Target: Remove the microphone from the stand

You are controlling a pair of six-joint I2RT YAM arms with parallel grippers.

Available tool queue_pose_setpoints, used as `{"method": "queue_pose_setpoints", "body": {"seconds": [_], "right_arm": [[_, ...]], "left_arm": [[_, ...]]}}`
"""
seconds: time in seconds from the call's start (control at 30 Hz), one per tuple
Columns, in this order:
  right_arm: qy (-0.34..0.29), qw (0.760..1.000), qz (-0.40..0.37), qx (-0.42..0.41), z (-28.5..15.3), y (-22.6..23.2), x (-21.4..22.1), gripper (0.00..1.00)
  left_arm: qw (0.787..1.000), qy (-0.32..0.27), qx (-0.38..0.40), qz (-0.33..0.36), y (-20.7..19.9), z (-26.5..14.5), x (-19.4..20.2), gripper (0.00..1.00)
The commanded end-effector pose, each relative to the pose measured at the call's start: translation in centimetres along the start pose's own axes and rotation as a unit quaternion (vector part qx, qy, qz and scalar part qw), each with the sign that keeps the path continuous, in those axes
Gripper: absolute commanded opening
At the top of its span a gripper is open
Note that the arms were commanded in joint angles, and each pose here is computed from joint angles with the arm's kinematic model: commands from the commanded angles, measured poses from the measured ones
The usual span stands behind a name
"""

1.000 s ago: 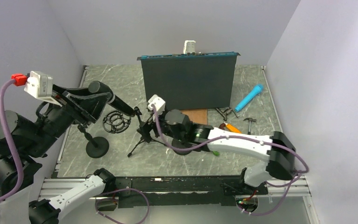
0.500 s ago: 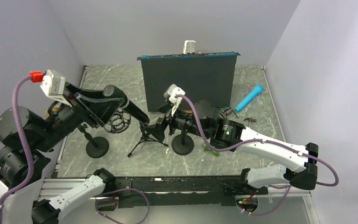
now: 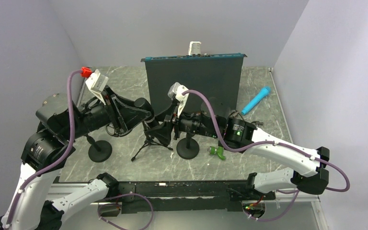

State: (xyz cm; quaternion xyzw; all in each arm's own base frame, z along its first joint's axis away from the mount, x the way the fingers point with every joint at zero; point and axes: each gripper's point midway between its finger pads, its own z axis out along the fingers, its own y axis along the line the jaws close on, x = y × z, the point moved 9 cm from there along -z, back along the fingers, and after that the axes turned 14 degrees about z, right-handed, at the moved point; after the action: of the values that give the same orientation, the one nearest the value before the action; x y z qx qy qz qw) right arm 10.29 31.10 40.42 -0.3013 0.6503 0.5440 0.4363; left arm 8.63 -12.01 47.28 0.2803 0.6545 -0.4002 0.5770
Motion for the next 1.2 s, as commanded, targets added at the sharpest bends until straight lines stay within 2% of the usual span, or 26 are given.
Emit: {"method": "queue_pose_setpoints", "body": {"seconds": [0.0, 0.1, 0.23, 0.33, 0.37, 0.47, 0.57, 0.67, 0.83, 0.93, 1.0, 1.17], "right_arm": [[-0.015, 1.000, 0.013, -0.014, -0.5, 0.6, -0.7, 0.56], [-0.019, 1.000, 0.020, -0.010, -0.6, 0.6, -0.5, 0.47], [-0.025, 0.999, 0.022, -0.010, -0.9, 0.6, -0.5, 0.41], [-0.028, 0.999, 0.026, -0.011, -1.0, 0.7, -0.7, 0.30], [-0.028, 0.999, 0.026, -0.014, -1.1, 0.8, -0.8, 0.26], [-0.034, 0.999, 0.025, -0.010, -1.3, 0.7, -0.8, 0.15], [-0.040, 0.999, 0.019, 0.009, -1.8, 0.6, -1.3, 0.08], [-0.050, 0.998, 0.000, 0.032, -2.7, 0.5, -2.0, 0.03], [-0.103, 0.984, -0.038, 0.140, -5.6, -0.9, -3.9, 0.00], [-0.143, 0.954, -0.057, 0.257, -8.0, -2.6, -4.8, 0.00], [-0.176, 0.921, -0.069, 0.341, -9.9, -4.0, -5.1, 0.00], [-0.243, 0.812, -0.088, 0.523, -15.1, -7.0, -5.1, 0.00]], "left_arm": [[0.999, -0.039, 0.030, 0.010, -0.9, -0.5, -1.3, 0.00], [0.999, -0.042, 0.035, 0.005, -0.9, -0.3, -1.2, 0.00], [0.998, -0.044, 0.045, 0.007, -1.0, -0.1, -1.4, 0.00], [0.998, -0.047, 0.043, 0.006, -1.0, -0.1, -1.5, 0.00], [0.998, -0.047, 0.043, 0.005, -1.0, -0.1, -1.5, 0.07], [0.998, -0.044, 0.035, 0.010, -0.9, -0.3, -1.4, 0.48], [0.999, -0.052, 0.007, 0.015, -0.7, -0.9, -1.4, 0.83], [0.998, -0.059, -0.012, 0.027, -0.6, -1.7, -1.4, 0.96], [0.996, -0.061, -0.057, 0.038, -0.3, -3.0, -1.2, 0.99], [0.995, -0.061, -0.062, 0.040, -0.3, -3.3, -0.9, 1.00], [0.995, -0.060, -0.074, 0.040, -0.1, -3.5, -0.6, 0.99], [0.994, -0.056, -0.089, 0.038, 0.1, -3.9, 0.0, 0.99]]}}
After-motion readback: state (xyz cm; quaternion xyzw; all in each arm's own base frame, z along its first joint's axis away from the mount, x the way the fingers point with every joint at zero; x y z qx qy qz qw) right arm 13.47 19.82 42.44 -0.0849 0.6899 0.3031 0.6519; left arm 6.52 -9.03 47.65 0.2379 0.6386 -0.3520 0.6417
